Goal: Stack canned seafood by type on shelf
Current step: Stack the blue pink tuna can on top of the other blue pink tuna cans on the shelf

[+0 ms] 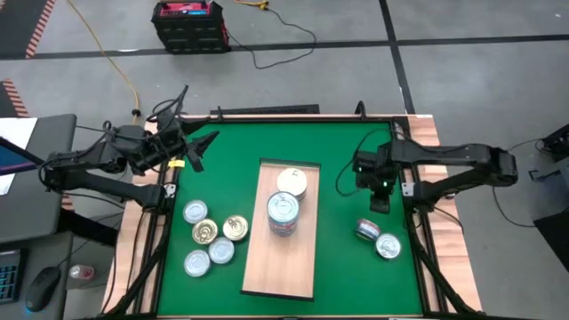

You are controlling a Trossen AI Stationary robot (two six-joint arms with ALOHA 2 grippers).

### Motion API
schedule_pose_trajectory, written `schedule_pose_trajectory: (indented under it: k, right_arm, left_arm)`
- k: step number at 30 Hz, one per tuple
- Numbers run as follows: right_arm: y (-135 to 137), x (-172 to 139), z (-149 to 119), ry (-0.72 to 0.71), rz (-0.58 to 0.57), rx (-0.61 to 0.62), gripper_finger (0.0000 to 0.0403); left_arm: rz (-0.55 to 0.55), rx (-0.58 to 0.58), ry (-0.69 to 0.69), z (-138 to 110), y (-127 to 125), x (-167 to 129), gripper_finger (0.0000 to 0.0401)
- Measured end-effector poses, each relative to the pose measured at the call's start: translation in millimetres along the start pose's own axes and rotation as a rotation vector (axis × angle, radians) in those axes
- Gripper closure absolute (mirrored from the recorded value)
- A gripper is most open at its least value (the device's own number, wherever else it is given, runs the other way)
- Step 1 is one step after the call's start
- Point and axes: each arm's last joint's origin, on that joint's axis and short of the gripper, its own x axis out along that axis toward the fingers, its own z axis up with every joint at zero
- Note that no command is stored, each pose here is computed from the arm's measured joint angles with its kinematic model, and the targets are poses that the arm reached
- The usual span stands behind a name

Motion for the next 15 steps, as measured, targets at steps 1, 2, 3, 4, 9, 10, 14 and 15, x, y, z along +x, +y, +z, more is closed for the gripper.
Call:
schedule_pose_trajectory:
  k: [1,2,3,4,9,10,14,15]
  right_arm:
    - [7.2,1.8,-1.8,0.007,0.011,0.0,0.0266]
    - [13.8,4.3,-2.7,0.014,0.016,0.01,0.0246]
    - [20.5,7.3,-3.8,0.024,0.014,0.021,0.0225]
    - [26.5,10.3,-5.0,0.036,0.012,0.033,0.0204]
    - [55.8,21.0,-9.4,-0.015,-0.042,0.058,0.0116]
    - [61.9,21.5,-10.3,-0.043,-0.066,0.054,0.0105]
    - [81.1,25.2,-12.9,-0.172,-0.152,0.033,0.0072]
    - [83.9,26.6,-14.3,-0.189,-0.167,0.033,0.0065]
  left_arm:
    - [0.001,-0.008,0.013,-1.5,0.2,-0.1,0.0186]
    - [0.001,-0.016,0.029,-3.2,0.4,-0.2,0.0186]
    - [-0.006,-0.024,0.046,-5.1,0.4,-0.3,0.0186]
    - [-0.023,-0.035,0.066,-7.0,0.0,-0.4,0.0186]
    - [-0.141,-0.071,0.171,-16.1,-2.6,-1.5,0.0186]
    - [-0.158,-0.075,0.181,-16.8,-3.0,-1.7,0.0186]
    - [-0.189,-0.065,0.182,-16.3,-3.7,-2.1,0.0186]
    - [-0.189,-0.055,0.183,-15.2,-3.4,-2.7,0.0186]
